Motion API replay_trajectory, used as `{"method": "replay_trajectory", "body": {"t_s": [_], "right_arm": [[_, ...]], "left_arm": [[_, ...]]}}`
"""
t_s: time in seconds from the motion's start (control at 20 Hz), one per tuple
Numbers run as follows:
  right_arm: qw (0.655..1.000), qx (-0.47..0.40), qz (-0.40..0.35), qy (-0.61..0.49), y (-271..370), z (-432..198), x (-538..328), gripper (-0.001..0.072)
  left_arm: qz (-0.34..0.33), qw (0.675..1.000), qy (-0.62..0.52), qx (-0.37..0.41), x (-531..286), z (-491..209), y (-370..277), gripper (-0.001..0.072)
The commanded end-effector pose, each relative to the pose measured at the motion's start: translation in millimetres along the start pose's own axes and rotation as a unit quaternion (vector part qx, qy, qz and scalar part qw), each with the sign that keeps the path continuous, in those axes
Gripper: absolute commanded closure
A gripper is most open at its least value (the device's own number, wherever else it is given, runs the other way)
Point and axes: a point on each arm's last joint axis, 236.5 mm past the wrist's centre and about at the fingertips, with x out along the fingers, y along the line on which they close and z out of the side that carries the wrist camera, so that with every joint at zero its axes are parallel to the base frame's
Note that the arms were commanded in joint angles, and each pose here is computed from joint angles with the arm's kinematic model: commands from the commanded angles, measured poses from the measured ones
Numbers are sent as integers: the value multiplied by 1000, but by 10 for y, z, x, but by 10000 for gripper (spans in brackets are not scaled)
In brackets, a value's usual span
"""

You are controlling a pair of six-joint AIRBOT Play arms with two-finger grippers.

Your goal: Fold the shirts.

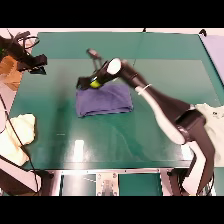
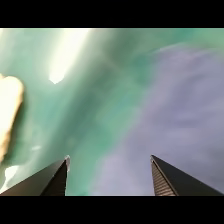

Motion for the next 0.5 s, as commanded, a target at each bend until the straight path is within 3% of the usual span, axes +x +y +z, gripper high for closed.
{"method": "replay_trajectory", "body": {"t_s": [0.0, 0.2, 0.45], "right_arm": [[995, 26, -93, 0, -841, 212, -1011, 151], [979, 150, -137, 27, -1913, -28, -1849, 150], [954, 281, -80, 71, -2360, -809, -1242, 117]], "left_arm": [[-2, 1000, -3, -1, -11, 12, 11, 690], [-2, 1000, 2, -1, -11, -10, 11, 690], [-2, 1000, 3, -1, -10, -14, 9, 690]]}}
